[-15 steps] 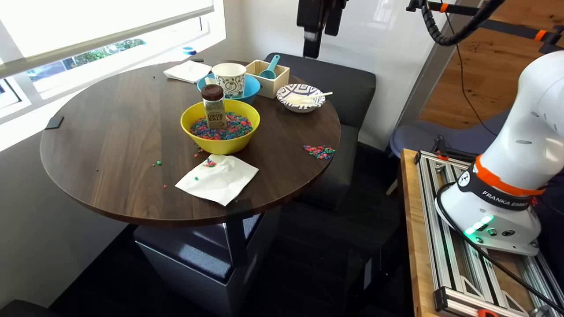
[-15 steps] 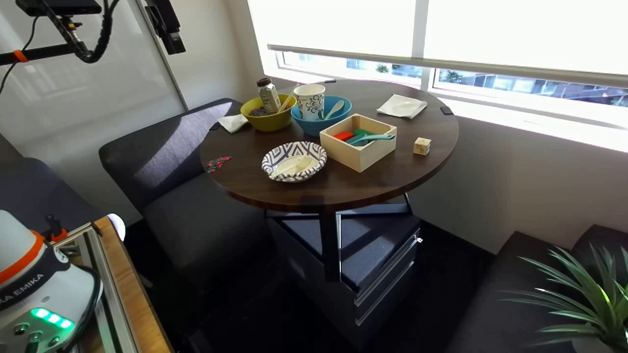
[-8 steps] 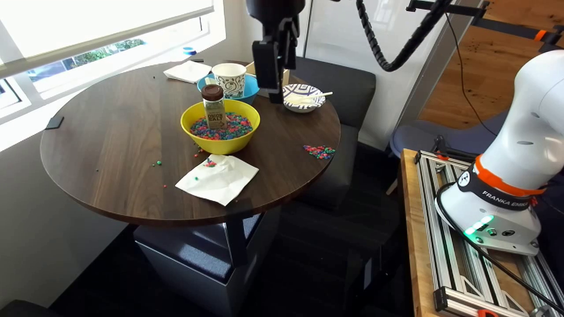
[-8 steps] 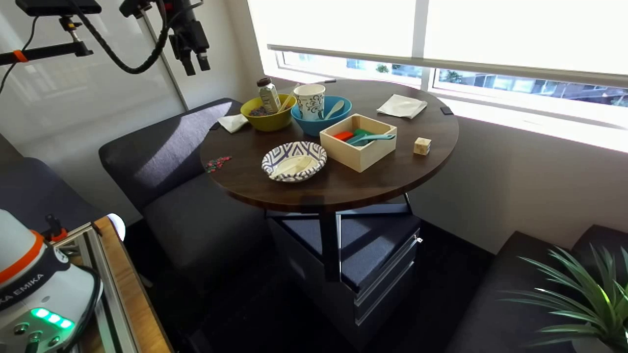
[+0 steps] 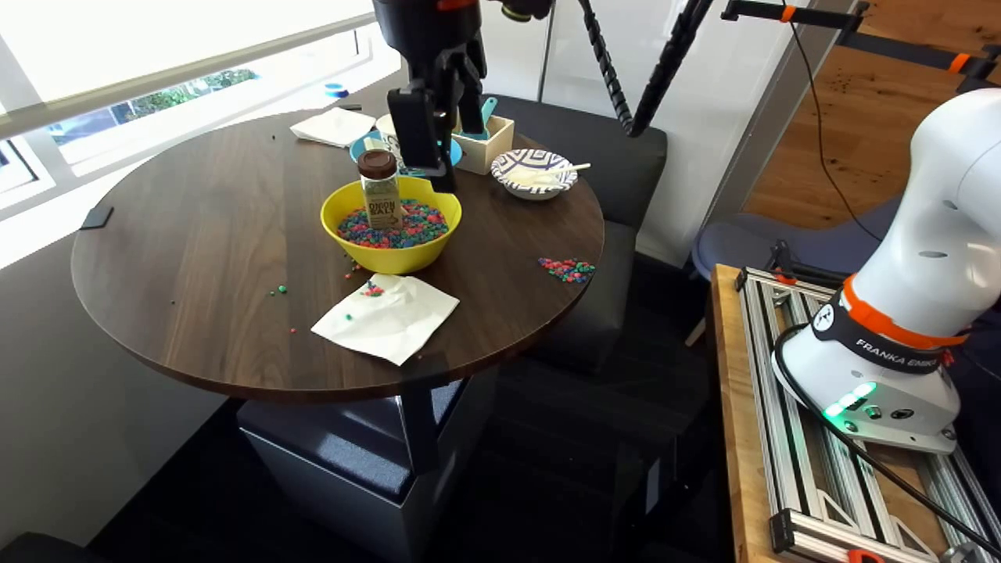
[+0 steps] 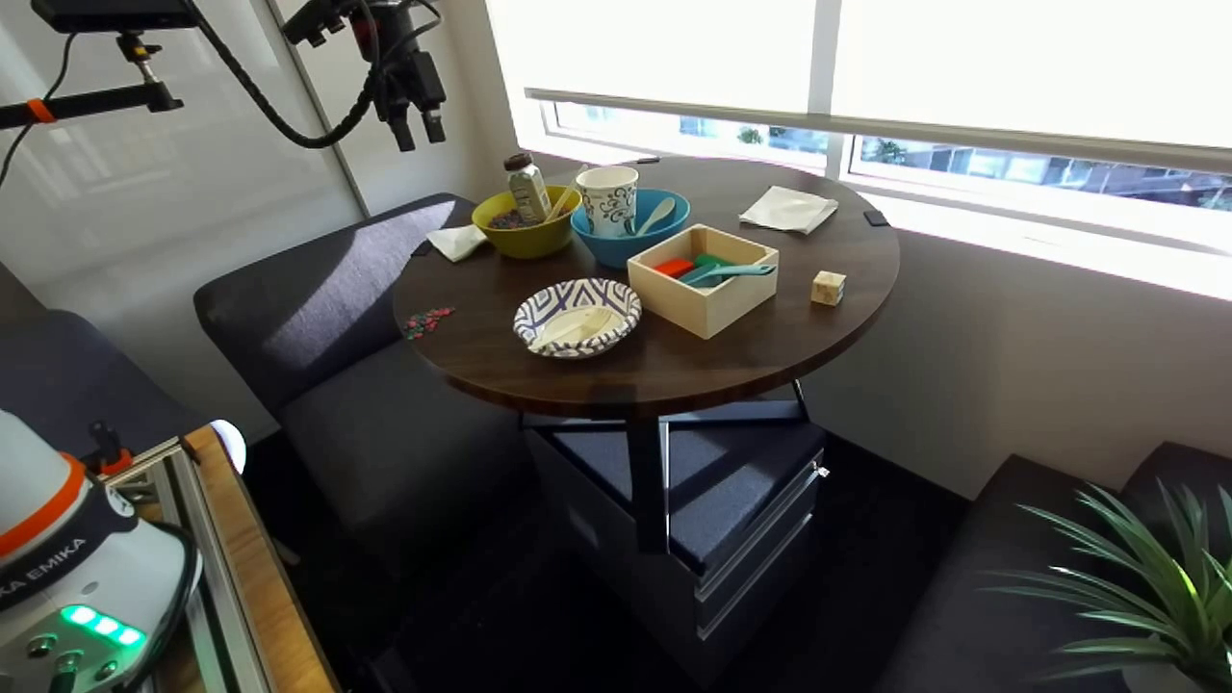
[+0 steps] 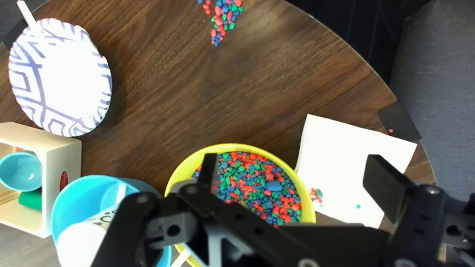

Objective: Remove the spice bottle from the yellow bowl and put it on the table near the paper plate

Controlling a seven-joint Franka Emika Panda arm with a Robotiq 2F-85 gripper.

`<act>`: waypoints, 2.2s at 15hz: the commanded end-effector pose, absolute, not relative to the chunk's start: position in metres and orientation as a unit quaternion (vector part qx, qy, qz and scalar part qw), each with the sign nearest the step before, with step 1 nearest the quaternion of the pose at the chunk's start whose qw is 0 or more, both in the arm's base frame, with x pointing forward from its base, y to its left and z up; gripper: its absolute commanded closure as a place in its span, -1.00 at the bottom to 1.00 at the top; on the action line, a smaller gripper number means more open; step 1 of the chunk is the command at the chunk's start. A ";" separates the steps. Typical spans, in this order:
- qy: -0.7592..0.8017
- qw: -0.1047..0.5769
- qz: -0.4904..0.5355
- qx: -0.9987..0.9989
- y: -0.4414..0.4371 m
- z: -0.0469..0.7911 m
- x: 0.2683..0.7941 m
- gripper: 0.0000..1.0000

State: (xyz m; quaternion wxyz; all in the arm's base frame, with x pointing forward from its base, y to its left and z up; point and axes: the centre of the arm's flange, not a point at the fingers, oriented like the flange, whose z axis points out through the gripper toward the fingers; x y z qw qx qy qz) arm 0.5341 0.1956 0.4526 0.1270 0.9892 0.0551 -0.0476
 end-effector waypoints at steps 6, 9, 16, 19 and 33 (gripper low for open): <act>0.180 0.135 -0.040 0.974 0.157 0.438 0.613 -1.00; 0.196 0.112 -0.048 0.973 0.146 0.424 0.634 -1.00; 0.217 0.088 -0.073 0.969 0.143 0.384 0.644 -1.00; 0.214 0.087 -0.068 0.971 0.141 0.375 0.649 -1.00; 0.212 0.109 -0.034 0.970 0.165 0.400 0.642 0.51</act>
